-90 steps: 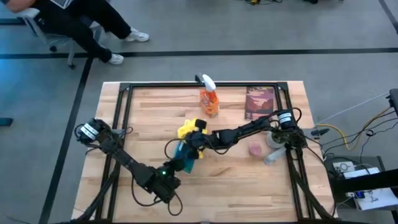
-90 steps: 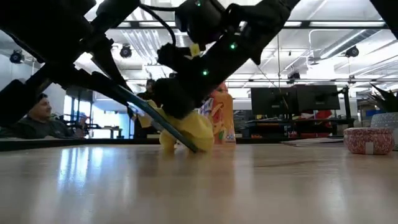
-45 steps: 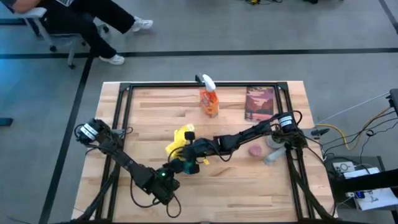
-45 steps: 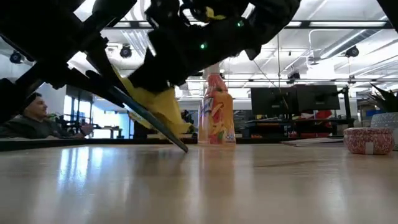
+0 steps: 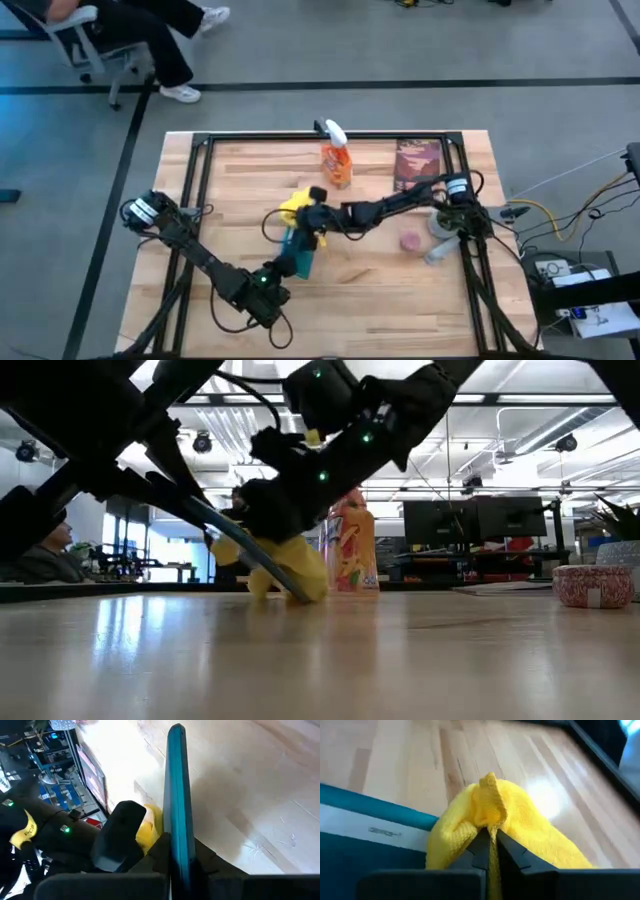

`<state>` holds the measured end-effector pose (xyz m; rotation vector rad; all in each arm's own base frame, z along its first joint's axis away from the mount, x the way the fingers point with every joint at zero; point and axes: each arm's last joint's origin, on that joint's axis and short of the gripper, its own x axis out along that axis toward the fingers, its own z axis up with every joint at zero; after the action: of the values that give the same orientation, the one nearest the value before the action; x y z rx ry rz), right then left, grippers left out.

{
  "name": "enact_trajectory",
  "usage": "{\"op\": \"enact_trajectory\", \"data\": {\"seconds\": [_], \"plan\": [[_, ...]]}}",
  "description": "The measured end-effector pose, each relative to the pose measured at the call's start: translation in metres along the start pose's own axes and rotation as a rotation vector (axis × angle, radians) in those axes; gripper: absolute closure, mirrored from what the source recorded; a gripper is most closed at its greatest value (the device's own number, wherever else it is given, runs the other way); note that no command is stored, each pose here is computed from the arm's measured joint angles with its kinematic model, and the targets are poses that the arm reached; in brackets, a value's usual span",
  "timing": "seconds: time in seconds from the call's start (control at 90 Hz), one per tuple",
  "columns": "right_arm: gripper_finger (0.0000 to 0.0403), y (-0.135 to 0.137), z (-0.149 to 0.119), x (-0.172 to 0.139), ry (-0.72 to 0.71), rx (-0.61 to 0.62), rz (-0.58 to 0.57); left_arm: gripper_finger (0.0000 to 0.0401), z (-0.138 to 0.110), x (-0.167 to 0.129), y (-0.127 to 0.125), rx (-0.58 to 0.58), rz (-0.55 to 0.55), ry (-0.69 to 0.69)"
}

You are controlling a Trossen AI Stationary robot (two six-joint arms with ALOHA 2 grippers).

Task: Apply microfiber cloth
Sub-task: Wipe the front and back of the tablet with the yellow microfiber cloth

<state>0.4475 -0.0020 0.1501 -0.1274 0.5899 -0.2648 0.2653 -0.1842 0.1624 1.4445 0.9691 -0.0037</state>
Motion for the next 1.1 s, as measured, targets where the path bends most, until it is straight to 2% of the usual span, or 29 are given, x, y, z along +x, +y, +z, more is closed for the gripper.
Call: {"op": "enact_trajectory", "data": {"seconds": [0.178,0.3,0.444,0.867,0.989,1.1], "plan": [[0.0403,-0.003,-0.003,0.001,0.019,0.009,0.011,0.0391,0.000,0.000,0.000,0.002,0.000,0.000],[0.0403,-0.003,-0.005,0.001,0.041,0.014,-0.023,0.0391,0.000,0.000,0.000,0.003,-0.001,-0.001],[0.0403,0.002,-0.005,0.000,0.037,0.014,0.020,0.0391,0.000,0.000,0.000,0.002,-0.001,0.000],[0.0403,0.084,0.002,-0.036,-0.032,-0.106,0.189,0.0391,0.000,-0.001,-0.001,-0.041,-0.010,-0.003],[0.0403,0.083,-0.004,-0.037,0.027,-0.136,0.091,0.0391,-0.001,0.000,-0.001,-0.039,-0.005,0.004],[0.0403,0.066,-0.017,-0.030,0.129,-0.120,-0.002,0.0391,-0.001,0.000,-0.001,-0.032,-0.002,0.010]]}}
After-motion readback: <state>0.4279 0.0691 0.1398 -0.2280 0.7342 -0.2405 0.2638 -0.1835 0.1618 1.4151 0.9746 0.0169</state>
